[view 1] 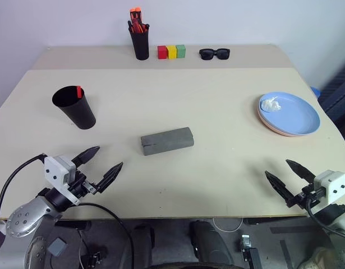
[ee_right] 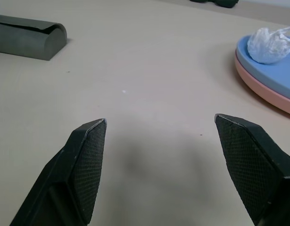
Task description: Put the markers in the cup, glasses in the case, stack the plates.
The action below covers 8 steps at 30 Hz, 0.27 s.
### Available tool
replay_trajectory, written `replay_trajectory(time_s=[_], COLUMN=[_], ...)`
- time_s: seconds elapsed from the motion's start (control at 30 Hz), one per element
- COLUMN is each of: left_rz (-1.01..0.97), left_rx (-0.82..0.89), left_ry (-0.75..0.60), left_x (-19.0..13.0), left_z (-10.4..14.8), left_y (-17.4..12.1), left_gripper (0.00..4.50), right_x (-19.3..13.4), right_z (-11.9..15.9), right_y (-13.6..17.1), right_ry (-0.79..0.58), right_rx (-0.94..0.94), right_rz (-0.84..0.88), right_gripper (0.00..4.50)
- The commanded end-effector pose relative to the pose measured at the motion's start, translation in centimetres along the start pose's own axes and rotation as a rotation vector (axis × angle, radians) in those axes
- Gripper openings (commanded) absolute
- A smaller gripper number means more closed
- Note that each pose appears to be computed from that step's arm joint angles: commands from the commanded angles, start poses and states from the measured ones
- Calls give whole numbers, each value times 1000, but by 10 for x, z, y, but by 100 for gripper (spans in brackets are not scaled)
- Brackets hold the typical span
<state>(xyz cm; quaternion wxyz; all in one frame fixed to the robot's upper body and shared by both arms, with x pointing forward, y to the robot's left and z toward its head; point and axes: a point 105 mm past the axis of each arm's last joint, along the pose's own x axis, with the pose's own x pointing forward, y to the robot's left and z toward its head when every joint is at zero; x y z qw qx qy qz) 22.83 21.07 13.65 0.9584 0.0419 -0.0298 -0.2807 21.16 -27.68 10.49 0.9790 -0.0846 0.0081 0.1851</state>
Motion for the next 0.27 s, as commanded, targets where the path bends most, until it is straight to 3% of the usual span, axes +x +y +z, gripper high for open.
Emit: replay_trajectory(time_s=[0.03, 0.27], left_rz=[-18, -20], left_rx=[7, 1], left_ry=[-24, 4], left_x=[3, -8], left_z=[10, 8], left_y=[-7, -13], left_gripper=[450, 450], right_x=[-3, -1], right_z=[17, 20], right_y=[-7, 0], right_ry=[-42, -48], right_rx=[-23, -6], right_rz=[-22, -11], right_gripper=[374, 374])
